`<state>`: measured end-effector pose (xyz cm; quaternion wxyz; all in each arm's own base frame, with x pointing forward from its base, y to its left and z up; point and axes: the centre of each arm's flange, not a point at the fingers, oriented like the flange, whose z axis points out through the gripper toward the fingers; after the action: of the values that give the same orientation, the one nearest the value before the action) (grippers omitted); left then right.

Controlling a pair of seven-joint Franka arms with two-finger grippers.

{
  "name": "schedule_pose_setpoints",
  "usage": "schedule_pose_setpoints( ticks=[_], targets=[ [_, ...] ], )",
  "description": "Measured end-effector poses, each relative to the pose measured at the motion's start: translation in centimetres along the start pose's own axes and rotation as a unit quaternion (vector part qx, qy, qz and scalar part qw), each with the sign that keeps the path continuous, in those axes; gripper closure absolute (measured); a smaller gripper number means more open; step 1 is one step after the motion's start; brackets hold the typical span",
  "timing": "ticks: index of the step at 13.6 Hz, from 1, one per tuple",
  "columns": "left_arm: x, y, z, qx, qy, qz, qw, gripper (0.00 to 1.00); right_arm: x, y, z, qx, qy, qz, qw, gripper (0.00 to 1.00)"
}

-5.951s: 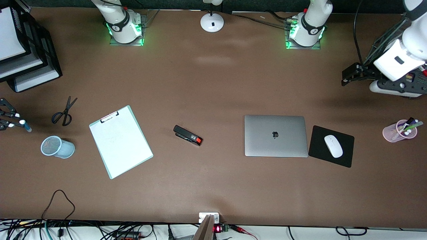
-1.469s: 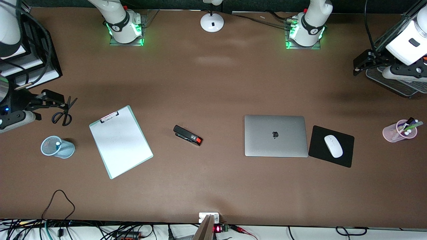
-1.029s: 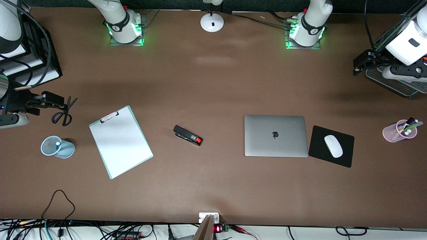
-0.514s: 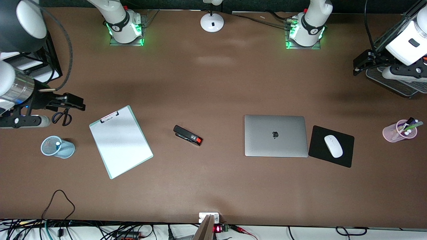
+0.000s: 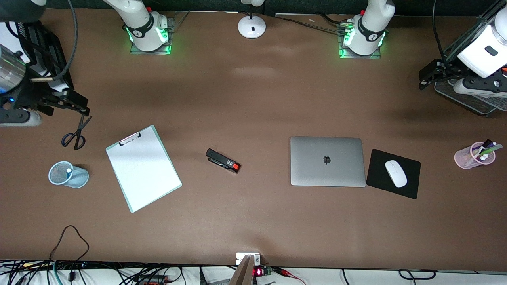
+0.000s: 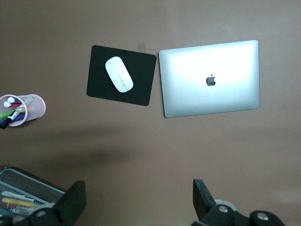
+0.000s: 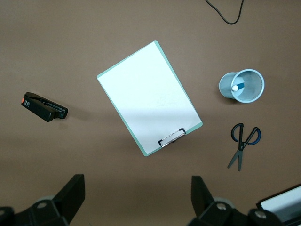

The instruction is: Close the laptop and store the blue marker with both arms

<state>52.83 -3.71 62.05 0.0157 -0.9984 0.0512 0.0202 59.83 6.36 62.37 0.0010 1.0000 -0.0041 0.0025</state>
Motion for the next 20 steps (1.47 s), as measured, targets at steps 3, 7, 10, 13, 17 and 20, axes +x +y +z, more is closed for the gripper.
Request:
schedule_pose_setpoints(
  ticks=[3,7,10,13,17,20],
  targets=[
    [0.0,0.0,0.0,0.000,0.000,0.000,1.000,0.00,-1.1,1.3,0.4,0.002,0.011,-0.002,1.000,0.00],
    [0.0,0.0,0.0,0.000,0.000,0.000,1.000,0.00,-2.7,3.1,0.5,0.004,0.022,-0.016,1.000,0.00],
    [0.0,0.0,0.0,0.000,0.000,0.000,1.000,0.00,-2.9,3.3,0.4,0.004,0.021,-0.018,1.000,0.00],
    [0.0,0.0,0.0,0.000,-0.001,0.000,1.000,0.00,-2.9,4.4,0.4,0.003,0.021,-0.023,1.000,0.00],
    [0.0,0.2,0.1,-0.001,-0.003,0.001,1.000,0.00,-3.2,5.2,-0.2,0.003,0.026,-0.022,0.999,0.00],
    [0.0,0.2,0.1,-0.002,-0.003,0.002,1.000,0.00,-3.5,5.2,0.0,0.003,0.014,-0.031,0.999,0.00]
  ],
)
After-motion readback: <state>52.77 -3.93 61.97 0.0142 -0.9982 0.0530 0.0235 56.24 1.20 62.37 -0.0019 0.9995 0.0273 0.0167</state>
